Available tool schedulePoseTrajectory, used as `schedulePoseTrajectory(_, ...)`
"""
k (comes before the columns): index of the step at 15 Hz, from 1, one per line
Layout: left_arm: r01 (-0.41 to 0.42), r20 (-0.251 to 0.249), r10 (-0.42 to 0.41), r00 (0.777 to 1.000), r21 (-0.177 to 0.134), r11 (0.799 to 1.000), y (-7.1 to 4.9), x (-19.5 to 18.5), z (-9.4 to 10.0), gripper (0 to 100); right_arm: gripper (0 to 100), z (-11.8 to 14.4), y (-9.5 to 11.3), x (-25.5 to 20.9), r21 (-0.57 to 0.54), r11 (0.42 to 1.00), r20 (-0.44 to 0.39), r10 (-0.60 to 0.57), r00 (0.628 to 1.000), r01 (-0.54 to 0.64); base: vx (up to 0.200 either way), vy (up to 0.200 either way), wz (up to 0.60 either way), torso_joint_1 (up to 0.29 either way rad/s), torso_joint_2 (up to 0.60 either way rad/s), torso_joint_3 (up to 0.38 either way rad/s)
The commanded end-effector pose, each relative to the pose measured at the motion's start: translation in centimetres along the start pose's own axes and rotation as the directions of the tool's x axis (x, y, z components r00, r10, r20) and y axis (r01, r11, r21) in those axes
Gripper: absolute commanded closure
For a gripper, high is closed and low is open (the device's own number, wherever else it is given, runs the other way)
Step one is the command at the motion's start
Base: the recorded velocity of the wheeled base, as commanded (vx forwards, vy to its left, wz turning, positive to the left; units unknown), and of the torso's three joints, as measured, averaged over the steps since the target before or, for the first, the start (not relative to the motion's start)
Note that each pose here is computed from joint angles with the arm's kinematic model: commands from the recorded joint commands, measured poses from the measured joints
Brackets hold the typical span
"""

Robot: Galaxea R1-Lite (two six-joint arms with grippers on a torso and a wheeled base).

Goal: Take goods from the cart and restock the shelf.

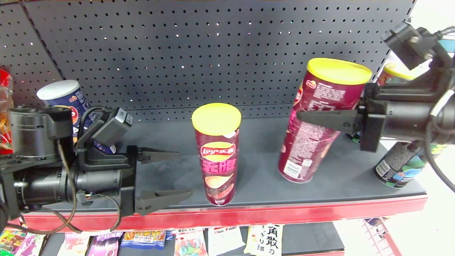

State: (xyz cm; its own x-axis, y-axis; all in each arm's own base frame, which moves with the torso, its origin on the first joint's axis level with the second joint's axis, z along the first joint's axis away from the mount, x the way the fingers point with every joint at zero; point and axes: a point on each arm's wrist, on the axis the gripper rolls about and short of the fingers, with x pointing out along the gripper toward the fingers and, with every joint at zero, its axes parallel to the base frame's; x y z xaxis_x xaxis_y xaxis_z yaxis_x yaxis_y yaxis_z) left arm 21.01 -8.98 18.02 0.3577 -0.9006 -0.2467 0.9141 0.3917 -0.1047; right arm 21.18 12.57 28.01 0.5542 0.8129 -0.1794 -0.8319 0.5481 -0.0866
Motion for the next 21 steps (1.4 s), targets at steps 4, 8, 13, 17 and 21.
schedulePoseTrajectory(4,-0.091,0.033,0.091,0.995,0.002,0.996,-1.7,-3.7,-0.9,0,100,-0.3,-2.0,7.9,-0.003,0.999,-0.007,0.051,0.999,-0.051,0.0,0.0,0.0,0.0,0.0,0.0)
schedulePoseTrajectory(8,-0.107,0.027,0.107,0.994,-0.012,0.994,-2.5,-4.5,-1.8,0,100,0.4,-2.7,10.6,-0.018,0.999,0.011,0.033,0.999,-0.033,0.0,0.0,0.0,0.0,0.0,0.0)
schedulePoseTrajectory(13,-0.133,0.035,0.134,0.99,-0.015,0.991,-2.6,-5.2,-1.9,0,100,0.3,-2.8,12.7,-0.019,0.998,0.014,0.054,0.998,-0.054,0.0,0.0,0.0,0.0,0.0,0.0)
schedulePoseTrajectory(17,-0.149,0.041,0.149,0.988,-0.013,0.989,-2.9,-5.6,-2.1,0,100,0.5,-3.3,14.6,-0.029,0.998,0.032,0.065,0.997,-0.064,0.0,0.0,0.0,0.0,0.0,0.0)
schedulePoseTrajectory(21,-0.15,0.044,0.15,0.988,-0.01,0.989,-3.1,-5.8,-2.1,0,100,-0.3,-2.8,16.0,-0.023,0.996,0.013,0.088,0.996,-0.088,0.0,0.0,0.0,0.0,0.0,0.0)
